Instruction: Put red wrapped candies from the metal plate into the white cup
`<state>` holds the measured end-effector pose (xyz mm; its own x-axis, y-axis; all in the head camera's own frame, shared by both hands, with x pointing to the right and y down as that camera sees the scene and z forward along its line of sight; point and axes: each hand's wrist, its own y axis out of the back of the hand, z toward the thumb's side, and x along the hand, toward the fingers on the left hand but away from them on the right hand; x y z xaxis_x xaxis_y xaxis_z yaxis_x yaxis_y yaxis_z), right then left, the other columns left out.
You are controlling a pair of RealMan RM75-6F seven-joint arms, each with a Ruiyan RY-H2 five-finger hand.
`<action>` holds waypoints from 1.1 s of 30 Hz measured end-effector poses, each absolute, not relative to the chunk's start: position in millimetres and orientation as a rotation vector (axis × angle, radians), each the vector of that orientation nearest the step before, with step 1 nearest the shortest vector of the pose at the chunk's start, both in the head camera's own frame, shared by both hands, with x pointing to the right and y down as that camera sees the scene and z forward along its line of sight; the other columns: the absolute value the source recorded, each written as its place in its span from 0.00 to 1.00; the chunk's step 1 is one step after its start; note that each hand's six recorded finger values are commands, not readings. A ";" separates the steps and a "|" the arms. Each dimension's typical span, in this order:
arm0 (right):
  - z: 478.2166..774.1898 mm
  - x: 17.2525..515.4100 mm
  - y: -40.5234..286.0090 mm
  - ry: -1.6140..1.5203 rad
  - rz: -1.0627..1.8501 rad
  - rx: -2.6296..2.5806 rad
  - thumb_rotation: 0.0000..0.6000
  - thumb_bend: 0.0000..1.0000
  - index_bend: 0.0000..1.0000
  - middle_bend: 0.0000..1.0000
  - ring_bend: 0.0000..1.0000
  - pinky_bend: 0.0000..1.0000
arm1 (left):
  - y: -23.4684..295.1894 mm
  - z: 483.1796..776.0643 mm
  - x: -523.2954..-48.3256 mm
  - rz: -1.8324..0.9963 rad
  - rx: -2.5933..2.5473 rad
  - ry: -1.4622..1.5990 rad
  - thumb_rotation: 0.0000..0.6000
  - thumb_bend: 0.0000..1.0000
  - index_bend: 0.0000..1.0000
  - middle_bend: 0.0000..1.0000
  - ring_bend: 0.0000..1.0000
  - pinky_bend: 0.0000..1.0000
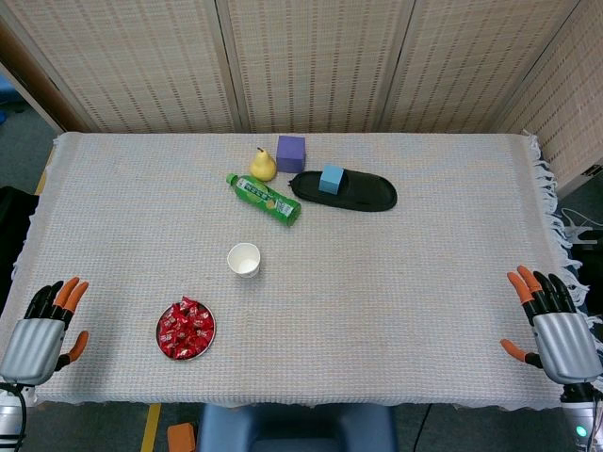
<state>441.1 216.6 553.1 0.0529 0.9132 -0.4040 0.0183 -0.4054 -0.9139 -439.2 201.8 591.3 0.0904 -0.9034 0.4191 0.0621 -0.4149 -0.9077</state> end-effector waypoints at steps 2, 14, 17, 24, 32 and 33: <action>551.9 439.3 217.8 -0.967 1.448 -1.561 1.00 0.00 0.00 0.00 0.00 0.00 | 201.4 593.3 -438.6 -1.458 -1.540 0.860 1.00 0.43 0.00 0.00 0.00 0.09; 538.4 443.0 223.2 -1.004 1.400 -1.580 1.00 0.00 0.00 0.00 0.00 0.00 | 217.6 599.1 -402.6 -1.328 -1.603 0.841 1.00 0.43 0.00 0.00 0.00 0.28; 539.0 445.4 222.5 -1.004 1.407 -1.575 1.00 0.00 0.00 0.00 0.00 0.00 | 224.7 608.3 -386.5 -1.305 -1.626 0.805 1.00 0.42 0.00 0.00 0.00 0.29; 547.8 446.8 219.9 -0.989 1.445 -1.591 1.00 0.00 0.00 0.00 0.00 0.00 | 236.2 633.7 -350.6 -1.290 -1.806 0.640 1.00 0.42 0.00 0.00 0.00 0.32; 551.5 445.9 219.5 -0.973 1.459 -1.616 1.00 0.00 0.00 0.00 0.00 0.00 | 235.6 664.0 -313.2 -1.299 -1.756 0.438 1.00 0.42 0.00 0.00 0.00 0.29; 551.5 445.9 219.5 -0.973 1.460 -1.617 1.00 0.00 0.00 0.00 0.00 0.00 | 234.8 667.5 -311.0 -1.306 -1.745 0.429 1.00 0.42 0.00 0.00 0.00 0.29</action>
